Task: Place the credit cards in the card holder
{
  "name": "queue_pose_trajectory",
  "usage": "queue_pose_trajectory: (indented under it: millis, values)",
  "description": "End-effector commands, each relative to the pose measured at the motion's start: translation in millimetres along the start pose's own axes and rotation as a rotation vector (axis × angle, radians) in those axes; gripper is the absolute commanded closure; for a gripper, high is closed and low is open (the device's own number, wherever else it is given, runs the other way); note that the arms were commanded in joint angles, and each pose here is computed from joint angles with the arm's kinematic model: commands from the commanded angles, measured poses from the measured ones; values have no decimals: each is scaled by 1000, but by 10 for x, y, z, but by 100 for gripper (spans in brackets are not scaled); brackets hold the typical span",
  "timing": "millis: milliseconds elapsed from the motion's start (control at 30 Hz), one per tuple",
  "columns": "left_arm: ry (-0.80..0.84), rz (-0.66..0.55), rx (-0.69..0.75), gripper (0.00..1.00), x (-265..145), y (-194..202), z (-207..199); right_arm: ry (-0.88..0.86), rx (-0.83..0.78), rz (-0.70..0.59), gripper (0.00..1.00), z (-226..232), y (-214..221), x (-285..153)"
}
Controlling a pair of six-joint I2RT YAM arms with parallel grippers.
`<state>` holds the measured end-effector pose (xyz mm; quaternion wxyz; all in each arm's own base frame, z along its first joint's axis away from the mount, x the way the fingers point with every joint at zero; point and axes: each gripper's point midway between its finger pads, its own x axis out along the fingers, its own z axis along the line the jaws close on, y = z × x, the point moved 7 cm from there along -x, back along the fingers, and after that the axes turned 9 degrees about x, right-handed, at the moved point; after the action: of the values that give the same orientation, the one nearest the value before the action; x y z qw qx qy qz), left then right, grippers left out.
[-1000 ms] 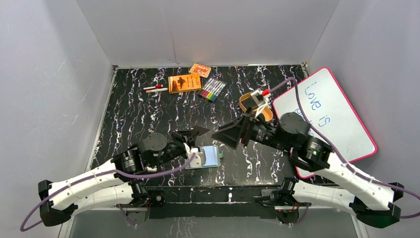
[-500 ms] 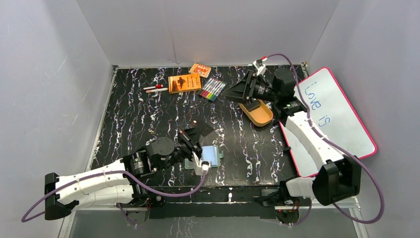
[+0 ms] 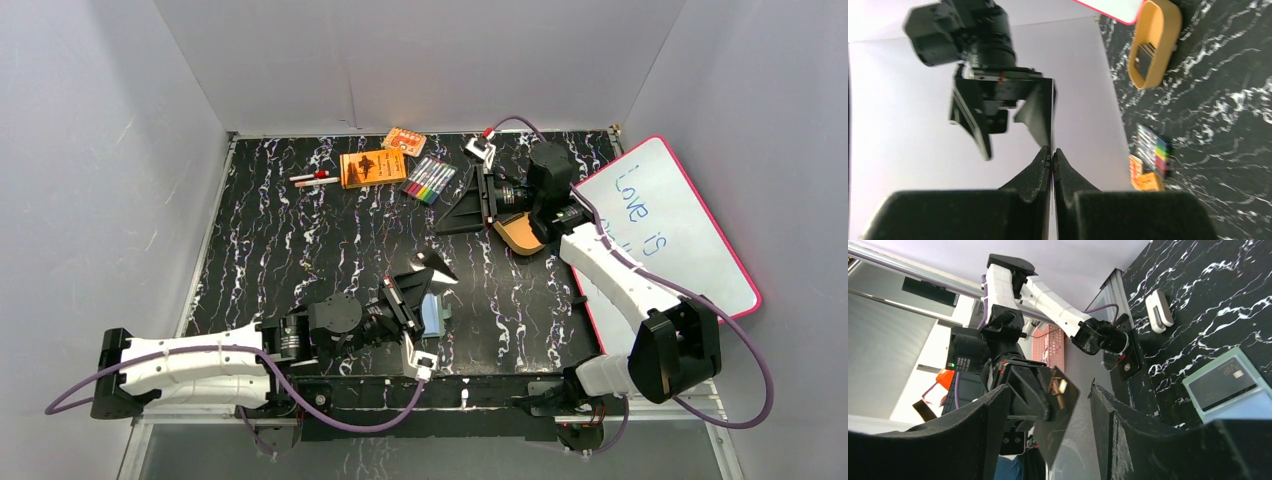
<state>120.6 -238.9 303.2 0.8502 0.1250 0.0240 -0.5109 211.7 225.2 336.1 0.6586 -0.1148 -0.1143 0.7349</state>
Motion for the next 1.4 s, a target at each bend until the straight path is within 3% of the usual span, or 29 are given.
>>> queue_pose_trajectory:
  millis: [0,700,1067,1367]
  values:
    - [-133,-14,45,100,3,-24,400,-27,-41,58,33,197,99,8]
    - [-168,8,74,100,5,1,529,-16,58,89,55,252,360,-10]
    - [-173,15,83,100,-6,19,589,-2,76,104,55,226,488,-51]
    - [-169,16,85,100,-32,32,605,-28,82,96,76,250,524,-63]
